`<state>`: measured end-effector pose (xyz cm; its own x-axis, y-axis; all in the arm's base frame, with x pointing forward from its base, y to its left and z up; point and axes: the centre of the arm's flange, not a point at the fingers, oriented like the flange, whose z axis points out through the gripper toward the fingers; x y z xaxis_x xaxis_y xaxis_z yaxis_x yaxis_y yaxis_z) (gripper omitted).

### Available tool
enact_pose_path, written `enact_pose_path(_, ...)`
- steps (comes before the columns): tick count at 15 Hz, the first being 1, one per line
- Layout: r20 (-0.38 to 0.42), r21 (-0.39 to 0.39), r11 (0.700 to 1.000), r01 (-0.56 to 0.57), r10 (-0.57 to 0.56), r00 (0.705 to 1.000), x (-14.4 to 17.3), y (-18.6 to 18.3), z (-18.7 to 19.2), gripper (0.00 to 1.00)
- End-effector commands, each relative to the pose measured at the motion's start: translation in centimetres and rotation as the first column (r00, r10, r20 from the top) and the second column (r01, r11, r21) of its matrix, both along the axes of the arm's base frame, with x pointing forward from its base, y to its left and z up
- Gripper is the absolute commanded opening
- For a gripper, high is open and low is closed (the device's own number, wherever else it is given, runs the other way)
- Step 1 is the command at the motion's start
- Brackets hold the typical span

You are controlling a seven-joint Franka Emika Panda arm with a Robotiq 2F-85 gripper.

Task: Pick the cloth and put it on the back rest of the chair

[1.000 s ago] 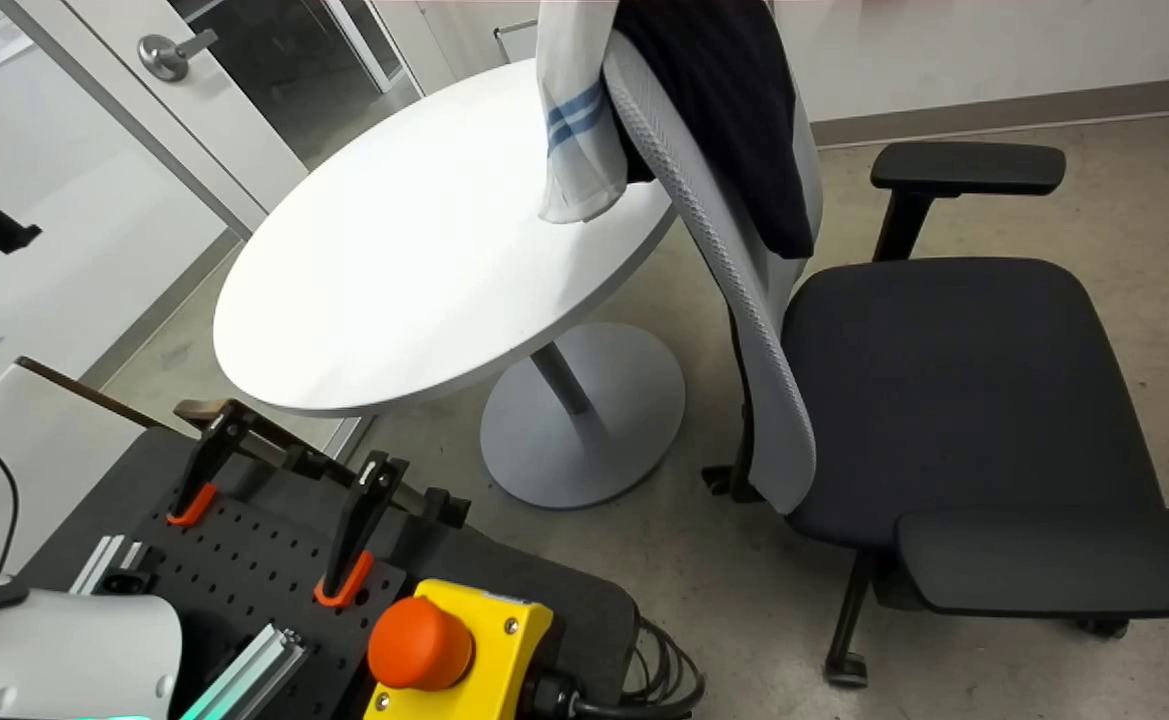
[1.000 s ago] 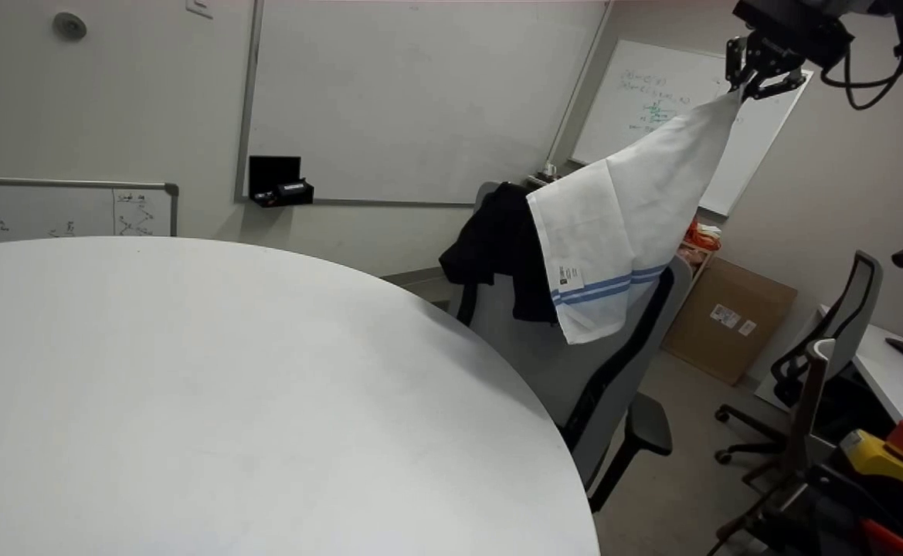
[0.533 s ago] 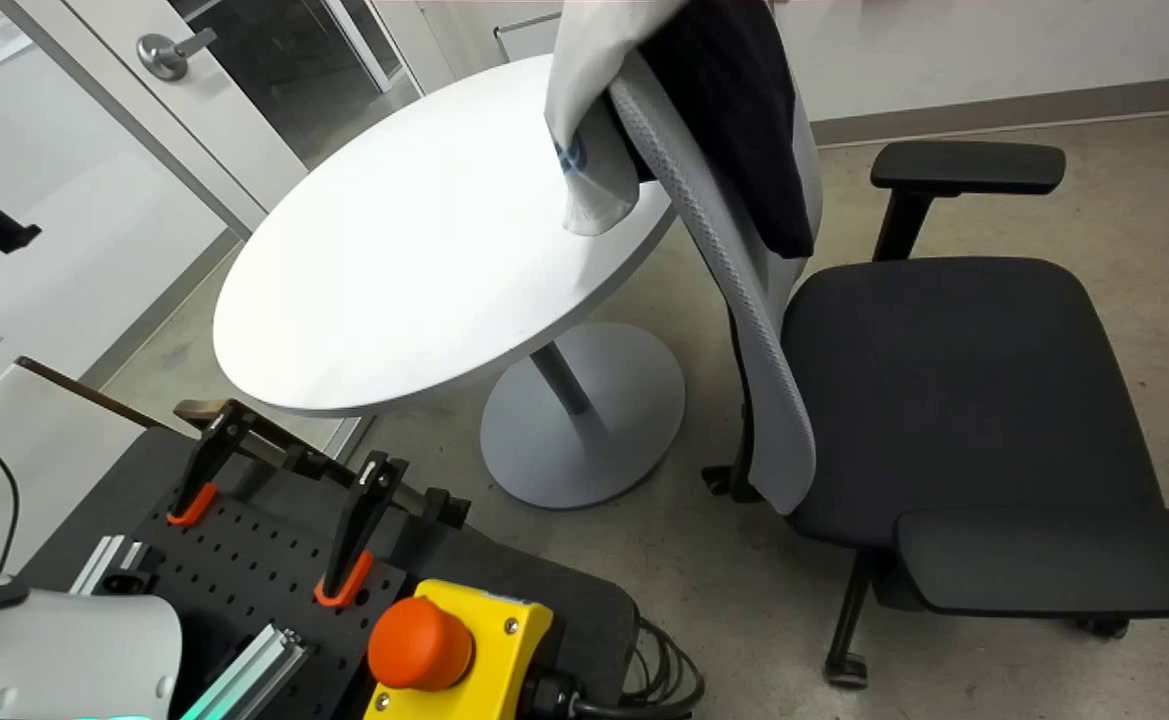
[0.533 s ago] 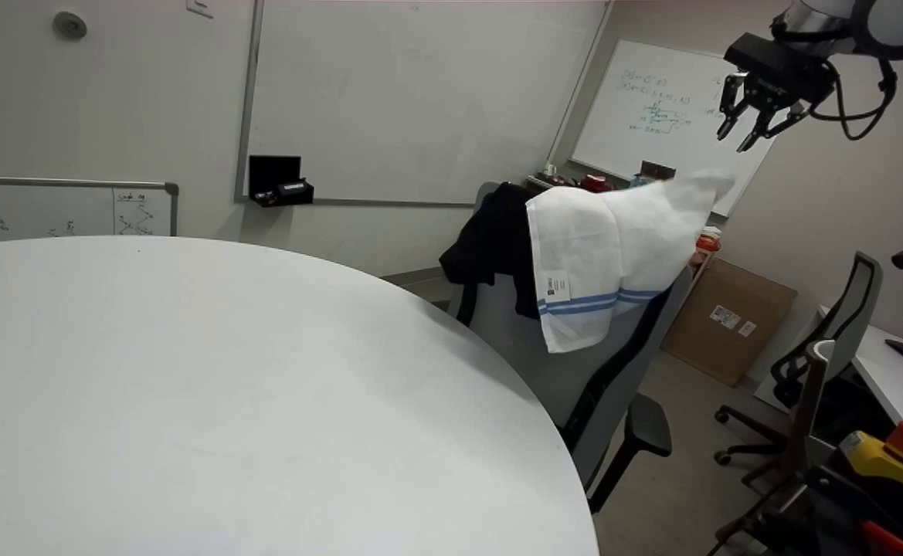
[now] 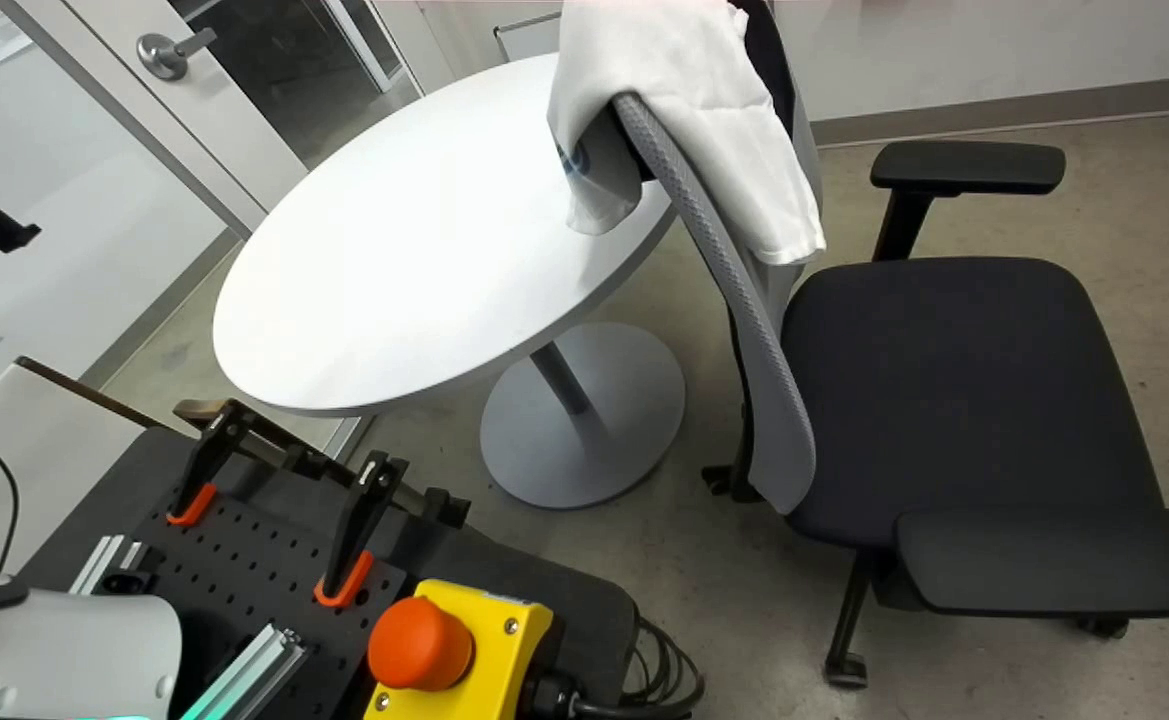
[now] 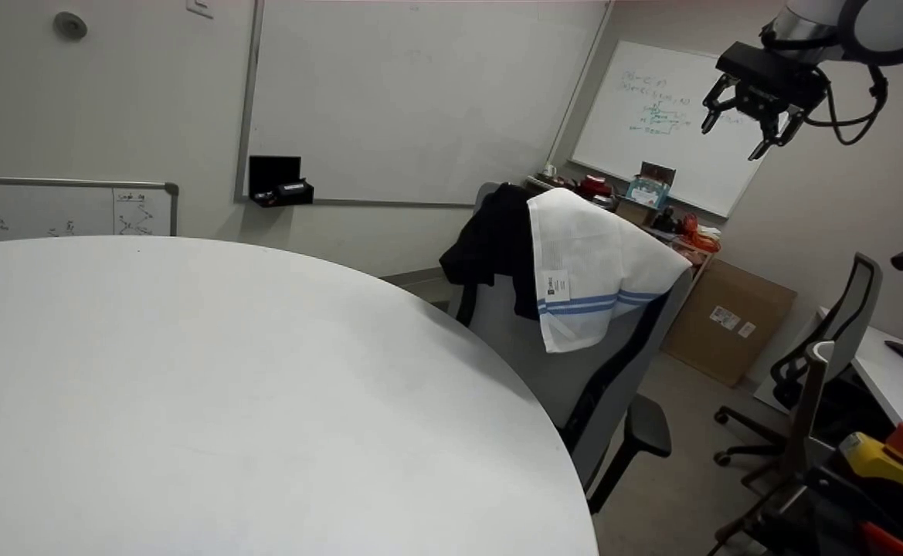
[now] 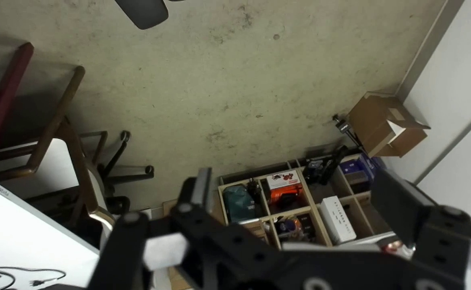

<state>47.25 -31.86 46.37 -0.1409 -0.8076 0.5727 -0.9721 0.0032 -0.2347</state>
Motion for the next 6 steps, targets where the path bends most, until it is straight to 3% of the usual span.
enact_pose_path(1, -0.093, 0.075, 0.986, -0.152, 0.158, 0.983, 0.8, 4.1, -1.0, 1.0)
enact_pose_path(3, -0.146, 0.108, 0.965, -0.239, 0.253, 0.956, 1.2, 8.1, -2.9, 1.0)
enact_pose_path(4, -0.099, 0.072, 0.982, -0.177, 0.183, 0.978, 1.7, 5.3, -2.6, 1.0)
enact_pose_path(6, -0.13, 0.093, 0.971, -0.222, 0.233, 0.964, 2.1, 7.7, -3.8, 1.0)
